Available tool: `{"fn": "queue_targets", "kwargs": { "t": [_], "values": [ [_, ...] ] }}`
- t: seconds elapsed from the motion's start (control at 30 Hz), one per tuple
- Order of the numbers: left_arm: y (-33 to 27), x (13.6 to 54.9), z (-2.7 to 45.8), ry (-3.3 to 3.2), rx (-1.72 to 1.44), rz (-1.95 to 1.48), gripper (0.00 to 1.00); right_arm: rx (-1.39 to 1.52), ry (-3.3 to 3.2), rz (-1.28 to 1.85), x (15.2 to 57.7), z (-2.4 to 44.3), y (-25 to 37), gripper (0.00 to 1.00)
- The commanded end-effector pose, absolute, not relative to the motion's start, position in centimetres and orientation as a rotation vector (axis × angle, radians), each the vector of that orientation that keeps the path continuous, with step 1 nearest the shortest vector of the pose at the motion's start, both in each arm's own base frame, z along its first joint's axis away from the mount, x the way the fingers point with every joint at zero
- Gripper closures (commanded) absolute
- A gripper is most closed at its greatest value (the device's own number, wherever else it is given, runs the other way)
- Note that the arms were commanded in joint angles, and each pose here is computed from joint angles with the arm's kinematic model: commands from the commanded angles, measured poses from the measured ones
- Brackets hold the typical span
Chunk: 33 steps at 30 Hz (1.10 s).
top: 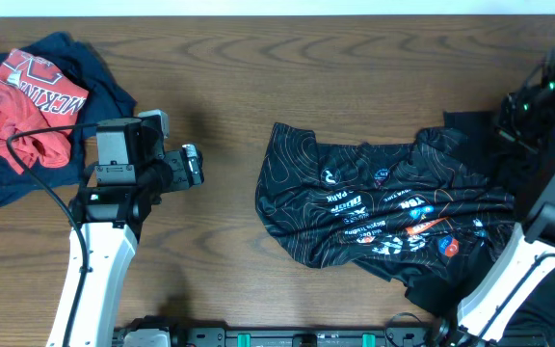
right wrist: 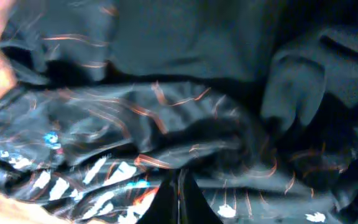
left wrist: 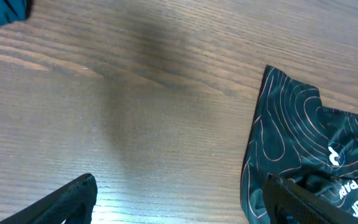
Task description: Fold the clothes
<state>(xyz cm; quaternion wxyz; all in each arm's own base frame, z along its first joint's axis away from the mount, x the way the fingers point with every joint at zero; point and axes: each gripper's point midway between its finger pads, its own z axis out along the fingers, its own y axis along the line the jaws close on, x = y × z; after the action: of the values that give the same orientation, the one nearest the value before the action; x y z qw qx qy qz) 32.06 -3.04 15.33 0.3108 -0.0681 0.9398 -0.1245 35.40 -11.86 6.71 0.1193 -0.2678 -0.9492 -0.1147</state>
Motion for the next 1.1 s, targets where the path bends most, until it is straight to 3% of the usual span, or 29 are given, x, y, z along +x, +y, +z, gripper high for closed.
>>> {"fn": "queue_targets", "kwargs": {
  "t": [0.0, 0.3, 0.47, 0.7, 1.07],
  "values": [
    [-2.8, 32.3, 15.6, 2.474, -0.197, -0.327, 0.14, -0.798, -2.743, -0.403, 34.4, 5.1, -11.6, 0.99],
    [-2.8, 32.3, 15.6, 2.476, -0.197, -0.327, 0.14, -0.849, -2.787, -0.433, 34.7, 1.0, -11.9, 0.99],
    [-2.8, 32.2, 15.5, 2.480, -0.198, -0.327, 0.14, -0.965, -2.825, -0.233, 35.3, 1.0, -15.4, 0.99],
    [-2.8, 32.2, 15.5, 2.480, -0.198, -0.327, 0.14, -1.146, -2.813, 0.143, 34.8, 2.4, -21.2, 0.99],
    [-2.8, 32.2, 15.5, 2.479, -0.198, -0.327, 0.14, -1.375, -2.791, 0.309, 34.6, 6.9, -26.9, 0.99]
  ]
}}
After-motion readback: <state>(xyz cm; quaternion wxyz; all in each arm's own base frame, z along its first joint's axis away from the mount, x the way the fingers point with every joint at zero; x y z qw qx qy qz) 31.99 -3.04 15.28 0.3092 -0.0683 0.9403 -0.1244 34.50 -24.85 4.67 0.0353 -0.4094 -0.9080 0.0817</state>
